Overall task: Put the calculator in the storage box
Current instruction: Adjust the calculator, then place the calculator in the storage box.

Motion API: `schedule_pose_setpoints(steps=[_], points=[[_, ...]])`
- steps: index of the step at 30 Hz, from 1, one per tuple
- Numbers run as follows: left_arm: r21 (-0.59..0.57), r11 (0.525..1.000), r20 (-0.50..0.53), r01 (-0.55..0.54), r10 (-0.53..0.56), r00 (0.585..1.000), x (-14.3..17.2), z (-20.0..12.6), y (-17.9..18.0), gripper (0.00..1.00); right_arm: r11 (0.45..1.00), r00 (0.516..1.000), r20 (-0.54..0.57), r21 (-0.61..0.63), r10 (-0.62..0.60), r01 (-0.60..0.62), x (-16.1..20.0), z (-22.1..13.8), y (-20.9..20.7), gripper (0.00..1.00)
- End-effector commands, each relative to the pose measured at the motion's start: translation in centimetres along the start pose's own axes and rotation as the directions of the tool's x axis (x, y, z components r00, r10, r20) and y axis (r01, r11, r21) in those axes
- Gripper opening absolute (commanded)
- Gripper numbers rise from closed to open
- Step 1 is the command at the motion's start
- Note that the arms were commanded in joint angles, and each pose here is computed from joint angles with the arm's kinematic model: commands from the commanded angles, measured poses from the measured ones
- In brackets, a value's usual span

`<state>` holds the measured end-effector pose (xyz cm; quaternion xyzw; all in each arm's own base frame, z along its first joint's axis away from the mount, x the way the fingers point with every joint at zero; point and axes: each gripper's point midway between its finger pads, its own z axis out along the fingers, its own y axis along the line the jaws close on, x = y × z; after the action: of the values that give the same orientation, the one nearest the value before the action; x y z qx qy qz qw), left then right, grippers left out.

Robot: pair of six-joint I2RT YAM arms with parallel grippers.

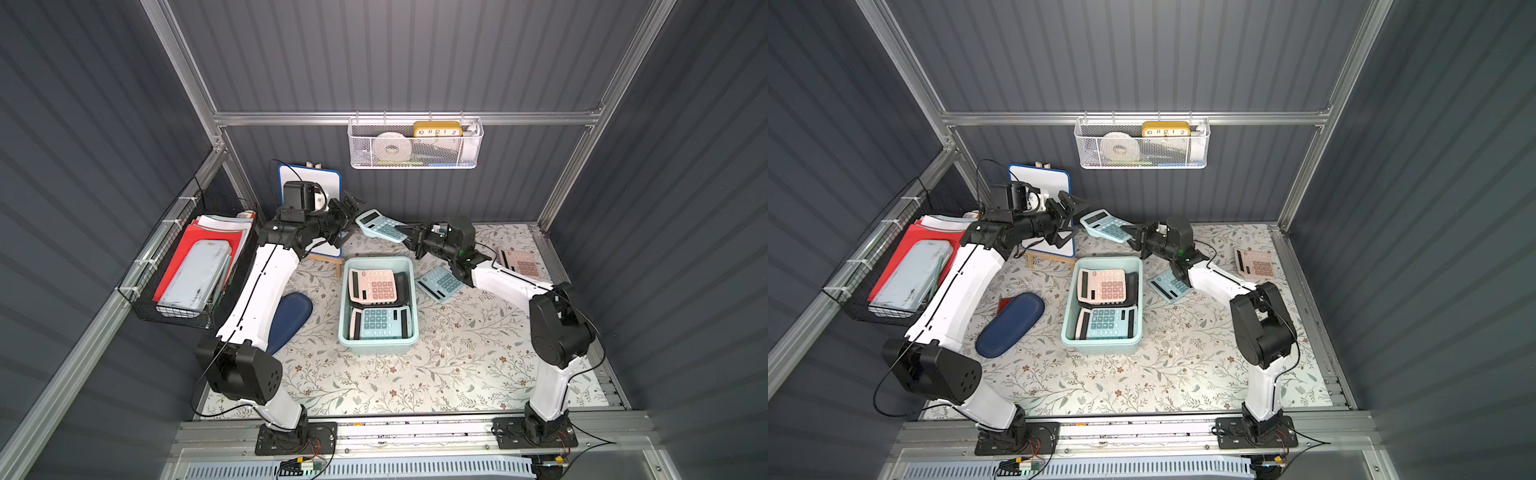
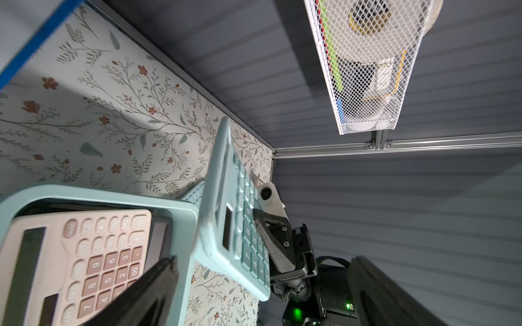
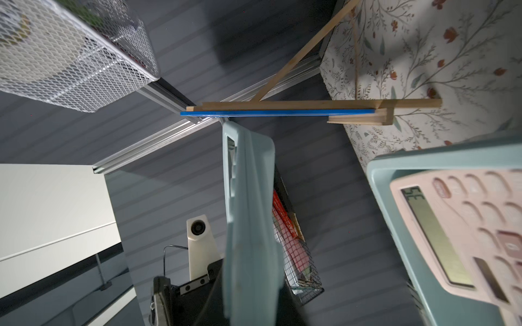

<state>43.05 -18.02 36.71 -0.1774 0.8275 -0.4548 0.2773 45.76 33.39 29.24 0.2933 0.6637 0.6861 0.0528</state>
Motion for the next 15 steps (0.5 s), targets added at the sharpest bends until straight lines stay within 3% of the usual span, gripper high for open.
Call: schedule_pose_setpoints(steps=[1,7,15], points=[[-0.156,0.988,-0.019,0.004,-0.007,1.0,0.8,-1.4,3.1,0.99,0.986,0.983,-0.127,0.08,-0.132,0.143,3.2,-1.5,0.0,0.0],[-0.261,0.965,-0.007,0.023,-0.026,1.0,0.9,-3.0,5.3,0.99,0.938,0.935,-0.307,0.235,-0.177,0.254,6.1,-3.5,-3.7,0.0],[-0.279,0.96,-0.014,0.03,-0.035,0.999,0.9,-2.9,6.3,0.99,0.857,0.866,-0.48,0.379,-0.14,0.349,9.3,-6.4,-8.5,0.0]])
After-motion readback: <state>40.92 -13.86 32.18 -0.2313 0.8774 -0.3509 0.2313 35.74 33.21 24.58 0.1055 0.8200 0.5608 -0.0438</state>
